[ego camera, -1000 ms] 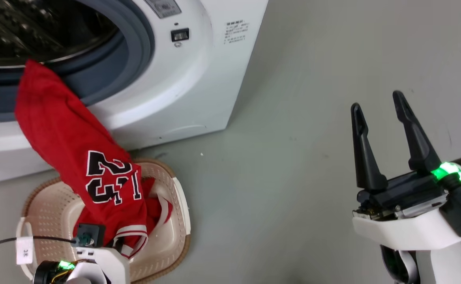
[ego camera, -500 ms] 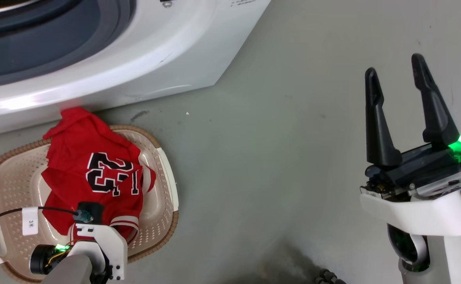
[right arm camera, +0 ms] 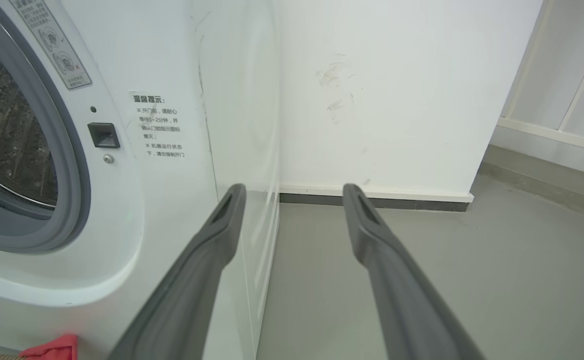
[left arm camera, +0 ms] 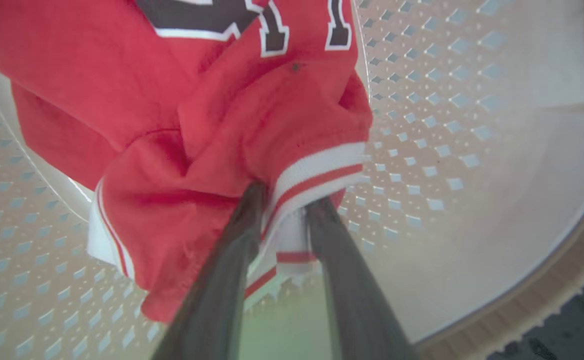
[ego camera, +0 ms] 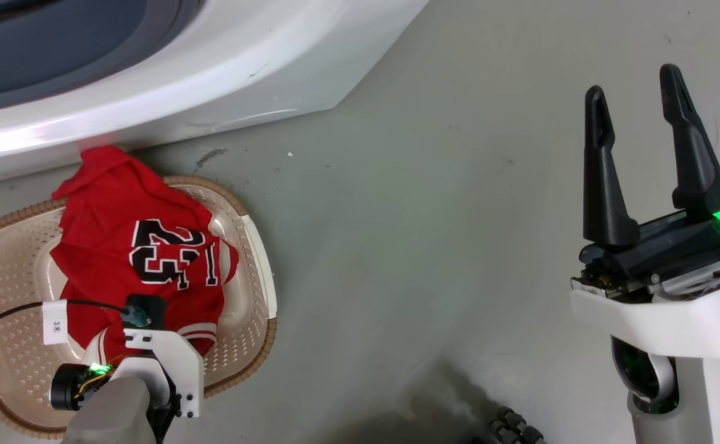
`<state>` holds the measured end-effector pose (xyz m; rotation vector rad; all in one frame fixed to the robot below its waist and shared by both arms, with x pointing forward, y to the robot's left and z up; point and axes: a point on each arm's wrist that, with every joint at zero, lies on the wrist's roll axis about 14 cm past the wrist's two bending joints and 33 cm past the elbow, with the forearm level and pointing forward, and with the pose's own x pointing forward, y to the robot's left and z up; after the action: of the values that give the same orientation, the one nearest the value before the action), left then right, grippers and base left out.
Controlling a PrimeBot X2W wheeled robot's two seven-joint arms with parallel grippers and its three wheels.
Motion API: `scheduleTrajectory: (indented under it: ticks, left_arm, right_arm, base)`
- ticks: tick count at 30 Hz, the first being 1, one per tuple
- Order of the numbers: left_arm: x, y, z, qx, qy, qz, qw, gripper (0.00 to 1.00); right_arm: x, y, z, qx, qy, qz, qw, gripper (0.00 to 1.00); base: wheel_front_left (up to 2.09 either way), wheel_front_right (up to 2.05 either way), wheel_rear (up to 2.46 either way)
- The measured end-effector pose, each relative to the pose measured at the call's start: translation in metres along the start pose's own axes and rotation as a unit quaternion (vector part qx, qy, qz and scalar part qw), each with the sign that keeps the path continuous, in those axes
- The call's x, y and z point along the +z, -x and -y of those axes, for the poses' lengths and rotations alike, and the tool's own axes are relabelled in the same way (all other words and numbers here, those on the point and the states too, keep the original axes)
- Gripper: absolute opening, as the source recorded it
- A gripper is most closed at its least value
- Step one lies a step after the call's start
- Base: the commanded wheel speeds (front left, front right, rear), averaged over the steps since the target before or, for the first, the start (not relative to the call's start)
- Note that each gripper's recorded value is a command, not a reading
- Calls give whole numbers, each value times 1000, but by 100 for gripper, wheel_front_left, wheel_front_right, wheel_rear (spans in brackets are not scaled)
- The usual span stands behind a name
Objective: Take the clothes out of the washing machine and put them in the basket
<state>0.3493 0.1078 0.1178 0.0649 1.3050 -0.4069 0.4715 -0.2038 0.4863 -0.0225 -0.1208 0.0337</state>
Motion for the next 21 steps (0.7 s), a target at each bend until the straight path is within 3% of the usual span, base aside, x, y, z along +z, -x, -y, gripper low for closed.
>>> scheduleTrajectory:
  ticks: [7,21]
  left_arm:
    - [13,19,5,4,-3,39,999,100]
    - [3,95,19,26,-1,136,990,100]
  right_arm:
    - [15,8,0,-2,0,11,1000,100]
    - [53,61,-7,-8,-9,25,1000,100]
  base:
    - [0,0,0]
    - [0,0,0]
